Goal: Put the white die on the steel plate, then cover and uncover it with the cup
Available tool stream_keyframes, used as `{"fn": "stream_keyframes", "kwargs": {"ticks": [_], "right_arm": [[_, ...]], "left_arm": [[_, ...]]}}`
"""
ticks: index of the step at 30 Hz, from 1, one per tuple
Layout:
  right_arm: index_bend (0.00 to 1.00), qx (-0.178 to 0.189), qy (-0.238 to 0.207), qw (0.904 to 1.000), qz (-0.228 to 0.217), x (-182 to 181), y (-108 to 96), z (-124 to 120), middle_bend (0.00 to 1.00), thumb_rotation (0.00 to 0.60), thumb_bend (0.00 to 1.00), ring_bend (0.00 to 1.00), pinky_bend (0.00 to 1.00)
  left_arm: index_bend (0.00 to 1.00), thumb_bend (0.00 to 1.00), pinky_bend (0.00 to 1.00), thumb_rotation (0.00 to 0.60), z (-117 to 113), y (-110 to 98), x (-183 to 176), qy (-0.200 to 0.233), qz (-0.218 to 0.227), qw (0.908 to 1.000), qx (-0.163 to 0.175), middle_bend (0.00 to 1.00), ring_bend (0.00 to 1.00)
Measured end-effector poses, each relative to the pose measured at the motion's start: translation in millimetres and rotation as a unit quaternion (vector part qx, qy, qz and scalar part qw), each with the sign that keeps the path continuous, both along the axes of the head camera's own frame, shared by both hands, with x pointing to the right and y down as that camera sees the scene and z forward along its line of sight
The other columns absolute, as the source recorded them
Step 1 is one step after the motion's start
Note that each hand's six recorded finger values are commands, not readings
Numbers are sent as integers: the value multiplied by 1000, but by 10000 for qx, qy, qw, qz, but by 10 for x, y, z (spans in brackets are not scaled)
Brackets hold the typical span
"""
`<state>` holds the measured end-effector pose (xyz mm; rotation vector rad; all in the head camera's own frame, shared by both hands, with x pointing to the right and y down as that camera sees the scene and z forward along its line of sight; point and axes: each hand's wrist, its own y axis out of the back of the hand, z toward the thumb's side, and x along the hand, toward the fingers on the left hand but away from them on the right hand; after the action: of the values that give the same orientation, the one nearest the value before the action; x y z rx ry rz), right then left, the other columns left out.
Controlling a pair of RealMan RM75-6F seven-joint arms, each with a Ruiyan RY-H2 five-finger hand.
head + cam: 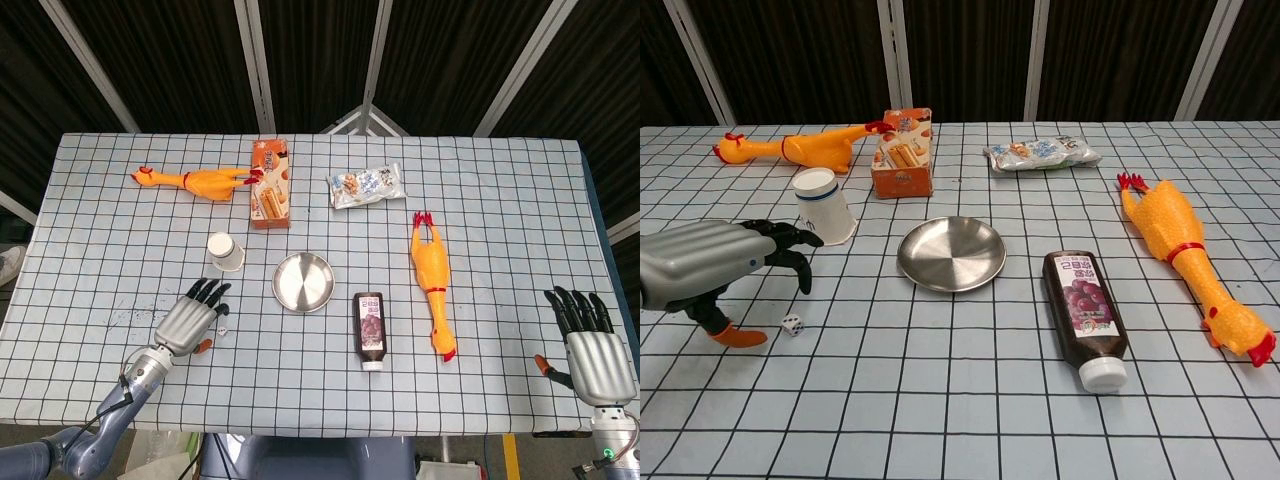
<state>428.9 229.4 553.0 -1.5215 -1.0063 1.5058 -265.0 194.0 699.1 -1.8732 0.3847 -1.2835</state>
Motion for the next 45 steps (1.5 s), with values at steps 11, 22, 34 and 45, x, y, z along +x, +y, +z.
{"fn": "stream_keyframes", "kwargs": {"ticks": [11,22,34,45], "right_arm": [[96,20,-30,10000,16,3,-4,-10,88,600,212,69,0],[96,9,-23,10000,24,13,2,-14,89,600,213,69,0],[96,-20,-3,10000,51,21,-5,8,89,600,212,69,0],[96,-26,8,10000,58,26,-9,13,88,600,212,69,0]], "left_arm": [[406,407,24,600,8,38,148,103,186,9998,52,58,0],[440,407,24,600,75,56,141,-16,186,9998,28,65,0],[454,407,24,600,121,74,151,-69,209,9998,-3,71,0],[480,464,24,600,84,48,203,36,197,9998,48,84,0]]}}
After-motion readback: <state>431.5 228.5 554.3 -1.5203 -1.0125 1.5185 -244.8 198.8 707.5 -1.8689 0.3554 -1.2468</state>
